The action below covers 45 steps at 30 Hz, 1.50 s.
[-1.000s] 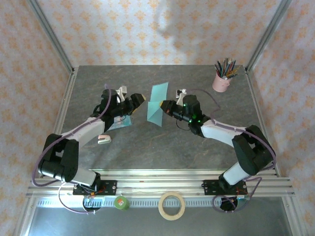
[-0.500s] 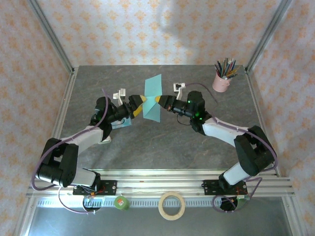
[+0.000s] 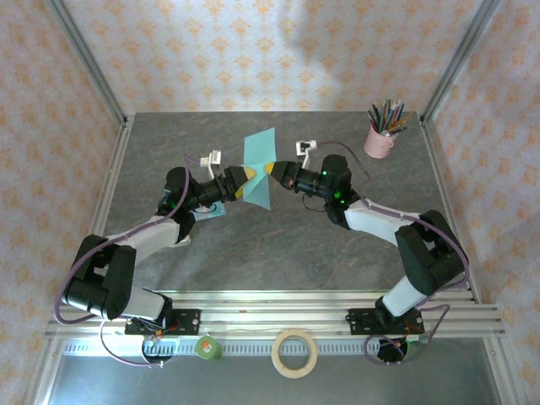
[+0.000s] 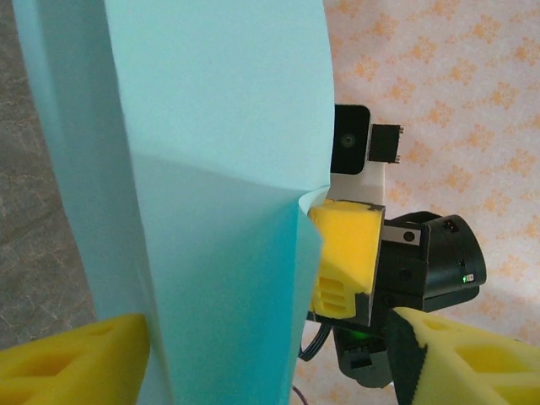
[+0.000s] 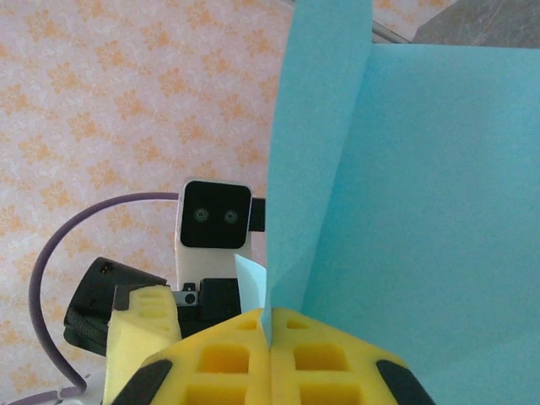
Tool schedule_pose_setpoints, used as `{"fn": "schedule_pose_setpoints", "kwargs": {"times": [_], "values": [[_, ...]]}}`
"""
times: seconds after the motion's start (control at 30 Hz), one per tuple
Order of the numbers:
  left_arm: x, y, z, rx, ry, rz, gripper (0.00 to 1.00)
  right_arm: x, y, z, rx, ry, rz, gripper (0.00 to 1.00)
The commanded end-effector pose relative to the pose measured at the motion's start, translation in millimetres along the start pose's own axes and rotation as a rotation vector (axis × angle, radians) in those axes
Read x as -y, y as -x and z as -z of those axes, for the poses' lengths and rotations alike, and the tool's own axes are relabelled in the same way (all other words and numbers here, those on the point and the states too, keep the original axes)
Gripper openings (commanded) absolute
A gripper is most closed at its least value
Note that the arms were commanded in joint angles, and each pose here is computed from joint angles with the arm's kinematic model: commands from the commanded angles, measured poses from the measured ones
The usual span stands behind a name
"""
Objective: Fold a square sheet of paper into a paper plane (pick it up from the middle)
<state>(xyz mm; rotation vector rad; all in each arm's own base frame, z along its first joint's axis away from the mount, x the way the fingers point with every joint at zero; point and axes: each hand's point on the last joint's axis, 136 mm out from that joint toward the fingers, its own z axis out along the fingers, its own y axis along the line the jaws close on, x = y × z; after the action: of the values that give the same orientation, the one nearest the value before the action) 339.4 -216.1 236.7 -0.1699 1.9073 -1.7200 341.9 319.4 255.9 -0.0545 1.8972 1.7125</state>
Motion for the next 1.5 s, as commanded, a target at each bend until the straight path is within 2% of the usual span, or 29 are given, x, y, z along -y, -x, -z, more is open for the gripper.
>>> {"fn": "schedule_pose_setpoints", "kwargs": {"times": [0.0,0.3,0.7,0.8,0.97,1.17,1.47], "values": [[17,8,-2,0.020,-0.046,-0.074,0.67,-12,5,4,0.007,0.043,0.025,0.05],[12,10,-1,0.034,-0.026,-0.084,0.43,-4,5,10,0.008,0.020,0.017,0.05],[7,10,0,0.038,-0.005,-0.110,0.26,4,4,12,0.005,-0.006,0.007,0.06],[3,10,-1,0.035,0.010,-0.113,0.22,6,3,12,0.001,-0.011,0.002,0.09],[-1,11,-2,0.031,0.027,-0.118,0.14,12,3,12,0.002,-0.032,-0.005,0.19],[-9,14,0,0.049,0.074,-0.144,0.06,33,12,24,0.076,-0.133,-0.031,0.41],[-34,30,13,0.060,0.358,-0.279,0.02,75,46,76,0.323,-0.406,-0.082,0.59]]}}
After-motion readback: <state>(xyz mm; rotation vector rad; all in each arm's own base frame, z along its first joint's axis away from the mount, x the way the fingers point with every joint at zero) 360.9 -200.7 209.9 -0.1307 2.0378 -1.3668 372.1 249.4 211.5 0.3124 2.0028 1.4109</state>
